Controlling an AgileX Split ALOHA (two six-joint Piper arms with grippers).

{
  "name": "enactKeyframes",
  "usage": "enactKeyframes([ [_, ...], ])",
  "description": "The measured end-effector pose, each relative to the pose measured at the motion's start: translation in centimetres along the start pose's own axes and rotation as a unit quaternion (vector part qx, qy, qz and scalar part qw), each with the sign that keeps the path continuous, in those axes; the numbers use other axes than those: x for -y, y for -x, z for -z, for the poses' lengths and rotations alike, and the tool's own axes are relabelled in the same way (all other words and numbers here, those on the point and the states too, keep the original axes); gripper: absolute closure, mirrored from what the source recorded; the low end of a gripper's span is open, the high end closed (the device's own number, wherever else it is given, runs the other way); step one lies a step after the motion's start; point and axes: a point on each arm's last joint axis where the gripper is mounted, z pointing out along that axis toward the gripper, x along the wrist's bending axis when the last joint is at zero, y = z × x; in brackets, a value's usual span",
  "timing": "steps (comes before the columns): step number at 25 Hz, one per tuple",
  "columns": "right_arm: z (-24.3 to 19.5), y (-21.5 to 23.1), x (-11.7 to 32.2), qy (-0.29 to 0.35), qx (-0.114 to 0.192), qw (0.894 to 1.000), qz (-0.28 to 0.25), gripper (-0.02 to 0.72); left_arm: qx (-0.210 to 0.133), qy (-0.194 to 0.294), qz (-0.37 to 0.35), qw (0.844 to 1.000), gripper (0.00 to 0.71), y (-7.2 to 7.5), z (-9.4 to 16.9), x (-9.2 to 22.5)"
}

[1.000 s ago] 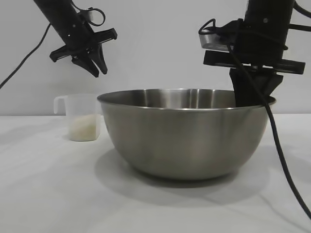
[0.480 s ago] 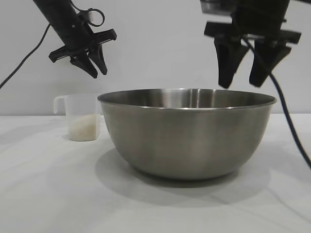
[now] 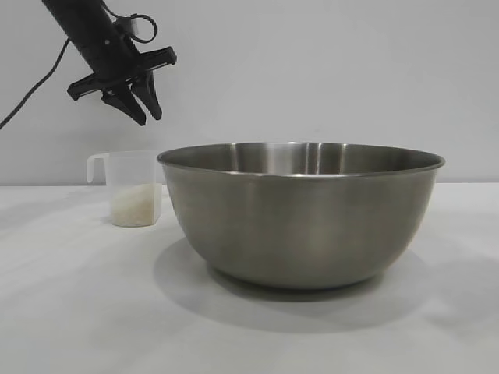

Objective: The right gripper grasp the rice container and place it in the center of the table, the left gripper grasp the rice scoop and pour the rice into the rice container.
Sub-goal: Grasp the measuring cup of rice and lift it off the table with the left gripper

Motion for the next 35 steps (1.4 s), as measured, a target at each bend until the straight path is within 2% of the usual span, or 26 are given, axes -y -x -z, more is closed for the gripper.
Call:
enactKeyframes([
  [7, 6.5, -1.0, 5.2, 0.015, -0.014, 1.000, 0.002, 0.235, 0.002, -0.010, 0.001, 1.000, 0.560, 0.0, 0.0, 0.2],
  [8, 7.0, -1.1, 5.9, 0.011, -0.016, 1.000, 0.003, 0.235, 0.003, -0.011, -0.001, 1.000, 0.511, 0.1, 0.1, 0.2],
  [9, 7.4, -1.2, 6.5, 0.005, -0.017, 1.000, 0.005, 0.235, 0.003, -0.010, -0.001, 1.000, 0.493, 0.1, 0.2, 0.1],
  [21, 8.5, -1.9, 14.3, -0.001, -0.025, 1.000, 0.007, 0.235, -0.003, 0.025, -0.030, 0.999, 0.503, 1.3, 3.8, -1.9],
  [26, 10.1, -2.1, 15.7, 0.066, -0.019, 0.998, 0.013, 0.235, -0.004, 0.033, -0.049, 0.998, 0.503, 1.7, 4.8, -2.3],
  [29, 10.7, -2.1, 16.5, 0.095, -0.013, 0.995, 0.015, 0.235, 0.010, 0.042, -0.064, 0.997, 0.503, 2.2, 5.5, -2.7],
  [33, 10.9, -2.1, 16.7, 0.101, -0.011, 0.995, 0.014, 0.235, 0.042, 0.057, -0.105, 0.992, 0.503, 3.4, 7.0, -3.2],
  [35, 10.9, -2.0, 16.7, 0.101, -0.009, 0.995, 0.015, 0.298, 0.054, 0.067, -0.121, 0.989, 0.503, 4.3, 7.7, -3.5],
])
